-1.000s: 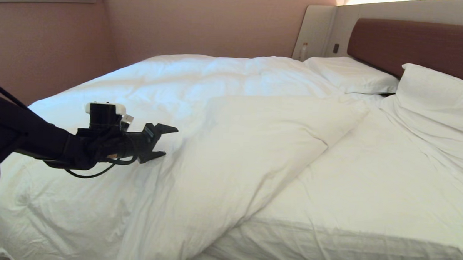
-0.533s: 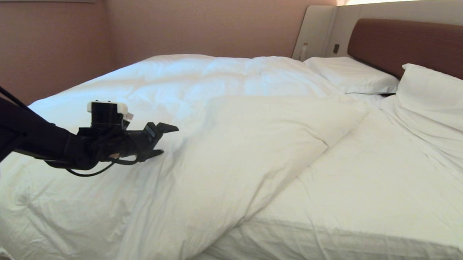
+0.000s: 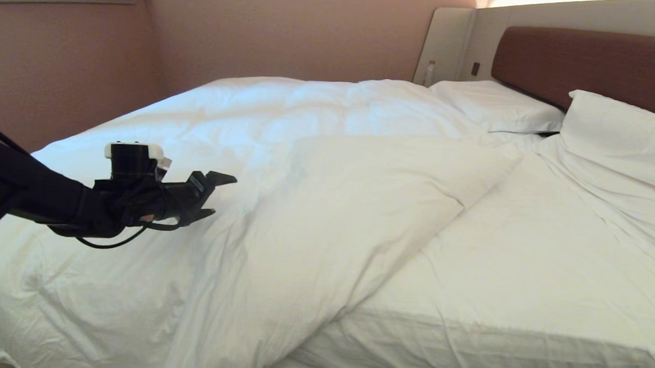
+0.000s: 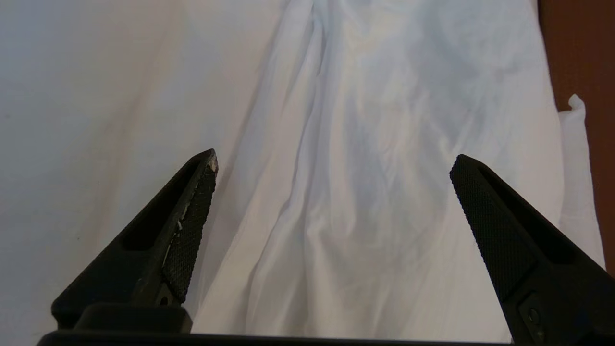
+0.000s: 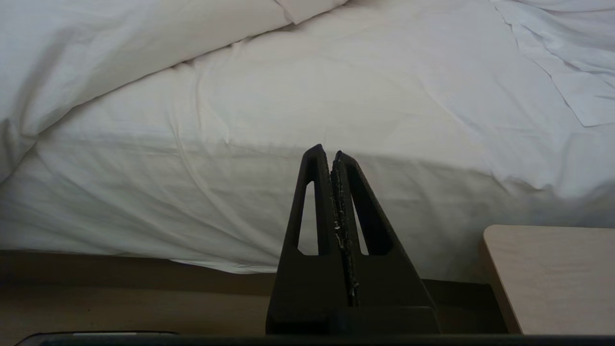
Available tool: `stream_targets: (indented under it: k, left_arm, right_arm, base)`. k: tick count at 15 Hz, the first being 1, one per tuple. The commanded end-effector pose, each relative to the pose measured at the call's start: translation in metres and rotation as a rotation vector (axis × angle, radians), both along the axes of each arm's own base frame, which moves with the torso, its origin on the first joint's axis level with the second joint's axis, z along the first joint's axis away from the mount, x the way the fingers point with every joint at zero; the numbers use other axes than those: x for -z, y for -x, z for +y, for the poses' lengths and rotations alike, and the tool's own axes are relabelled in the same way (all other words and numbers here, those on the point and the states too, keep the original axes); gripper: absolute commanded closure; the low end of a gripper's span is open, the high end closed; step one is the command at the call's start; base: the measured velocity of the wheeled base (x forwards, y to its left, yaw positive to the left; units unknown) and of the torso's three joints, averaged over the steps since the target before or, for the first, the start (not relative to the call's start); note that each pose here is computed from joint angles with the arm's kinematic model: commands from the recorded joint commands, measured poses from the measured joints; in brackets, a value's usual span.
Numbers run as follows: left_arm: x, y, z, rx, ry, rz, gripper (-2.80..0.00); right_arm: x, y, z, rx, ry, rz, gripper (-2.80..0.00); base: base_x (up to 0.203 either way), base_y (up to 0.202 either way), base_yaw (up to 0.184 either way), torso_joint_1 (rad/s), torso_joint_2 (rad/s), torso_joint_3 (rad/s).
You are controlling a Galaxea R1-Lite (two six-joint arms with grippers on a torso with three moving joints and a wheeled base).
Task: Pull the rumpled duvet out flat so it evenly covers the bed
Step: Hold the folded corner of the quilt
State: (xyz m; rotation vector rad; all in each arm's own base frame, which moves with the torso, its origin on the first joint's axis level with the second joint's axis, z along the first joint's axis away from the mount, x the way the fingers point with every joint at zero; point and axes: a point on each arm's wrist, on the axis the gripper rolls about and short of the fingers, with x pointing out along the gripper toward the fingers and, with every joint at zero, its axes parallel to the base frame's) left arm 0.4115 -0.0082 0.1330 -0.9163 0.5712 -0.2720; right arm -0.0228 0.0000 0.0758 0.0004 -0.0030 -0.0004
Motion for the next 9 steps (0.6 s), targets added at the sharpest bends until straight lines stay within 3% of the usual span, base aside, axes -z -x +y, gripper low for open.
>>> stream_targets:
  k: [1,6,9]
  left_arm:
    - [0.009,-0.003,0.000,0.001,0.007,0.024,-2.80]
    - [0.009,0.000,-0.026,0.064,0.014,0.031,-2.80]
    - [0.004,0.005,-0.049,0.111,0.053,0.044,-2.80]
  right_arm:
    - [0.000,0.000,0.000,0.000,0.000,0.000,0.00]
    - [0.000,0.000,0.000,0.000,0.000,0.000,0.00]
    - [0.000,0.000,0.000,0.000,0.000,0.000,0.00]
  base:
    - [0.000,0.000,0.000,0.000,0.00,0.000]
    - [0.000,0.000,0.000,0.000,0.00,0.000]
    - [0.000,0.000,0.000,0.000,0.00,0.000]
